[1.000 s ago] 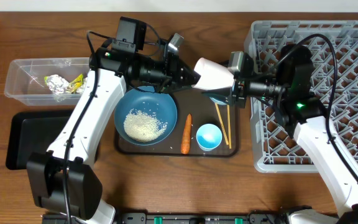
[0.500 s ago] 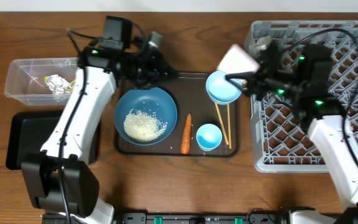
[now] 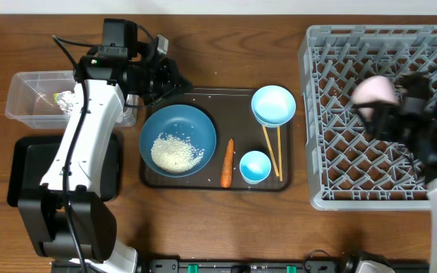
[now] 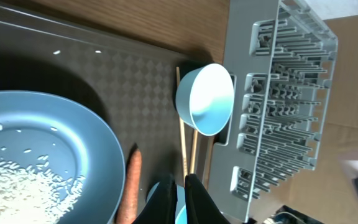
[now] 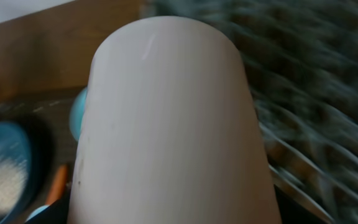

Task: Sort waste into correct bins and load items into the dishwasher rack
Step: 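Carry the pink cup right and place it in the grey rack, then grasp the light-blue cup on the tray with the left gripper and lift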

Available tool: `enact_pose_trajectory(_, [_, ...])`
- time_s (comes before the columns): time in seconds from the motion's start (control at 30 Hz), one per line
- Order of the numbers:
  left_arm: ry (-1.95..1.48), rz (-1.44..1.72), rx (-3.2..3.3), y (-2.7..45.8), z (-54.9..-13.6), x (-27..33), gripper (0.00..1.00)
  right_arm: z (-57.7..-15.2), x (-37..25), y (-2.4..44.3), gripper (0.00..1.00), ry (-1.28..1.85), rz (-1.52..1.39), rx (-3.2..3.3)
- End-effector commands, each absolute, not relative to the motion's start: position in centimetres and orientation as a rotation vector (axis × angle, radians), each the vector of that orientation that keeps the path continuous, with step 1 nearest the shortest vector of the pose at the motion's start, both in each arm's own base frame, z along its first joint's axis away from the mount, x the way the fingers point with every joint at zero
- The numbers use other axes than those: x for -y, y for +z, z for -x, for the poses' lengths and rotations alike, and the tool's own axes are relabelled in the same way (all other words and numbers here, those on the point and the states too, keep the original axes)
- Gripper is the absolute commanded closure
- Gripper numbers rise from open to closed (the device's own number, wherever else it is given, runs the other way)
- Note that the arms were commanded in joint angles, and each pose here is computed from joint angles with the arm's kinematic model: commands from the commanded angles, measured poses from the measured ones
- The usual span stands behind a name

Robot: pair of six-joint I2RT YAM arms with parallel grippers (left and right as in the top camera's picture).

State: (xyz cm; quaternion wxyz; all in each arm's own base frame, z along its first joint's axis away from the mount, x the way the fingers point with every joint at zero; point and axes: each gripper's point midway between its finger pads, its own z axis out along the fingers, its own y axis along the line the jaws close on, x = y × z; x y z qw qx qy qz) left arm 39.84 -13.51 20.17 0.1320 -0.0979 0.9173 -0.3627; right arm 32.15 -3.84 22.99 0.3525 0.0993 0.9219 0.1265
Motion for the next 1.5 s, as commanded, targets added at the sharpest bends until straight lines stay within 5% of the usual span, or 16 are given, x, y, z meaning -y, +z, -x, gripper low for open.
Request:
enact_pose_trajectory(0.0, [-0.979, 0.256, -2.66, 19.9, -40.2, 12.7, 0.92, -31.5, 8.5, 25.4, 0.96, 0.188, -0.449, -2.346])
enact_pose_trajectory(0.23, [-0.948, 0.239, -2.662, 19.7, -40.3, 12.5, 0.92, -28.6, 16.0, 25.1, 0.96, 0.015, -0.778, -2.392])
enact_pose_trajectory(0.57, [-0.947, 0.239, -2.671, 19.6, -40.1, 12.5, 0.92, -26.1, 21.3, 17.0, 0.94, 0.072, -1.124, -2.574])
enact_pose_trajectory(0.87, [-0.942, 0.231, -2.701, 19.3, -39.5, 12.4, 0.92, -26.3, 23.7, 13.7, 0.91, 0.095, -1.211, -2.595])
enact_pose_trajectory(1.17, [-0.942, 0.232, -2.701, 19.2, -39.4, 12.4, 0.92, -26.1, 23.8, 11.5, 0.78, 0.121, -1.248, -2.653])
enact_pose_trajectory(1.23, [-0.942, 0.232, -2.701, 19.2, -39.4, 12.4, 0.92, -26.0, 24.0, 10.9, 0.68, 0.109, -1.251, -2.669])
enact_pose_trajectory(1.37, [-0.942, 0.232, -2.701, 19.2, -39.4, 12.4, 0.92, -26.6, 24.5, 10.4, 0.2, 0.103, -1.243, -2.658])
enact_pose_trajectory(1.47, [-0.942, 0.232, -2.701, 19.2, -39.4, 12.4, 0.9, -27.2, 24.6, 10.7, 0.11, 0.13, -1.222, -2.633])
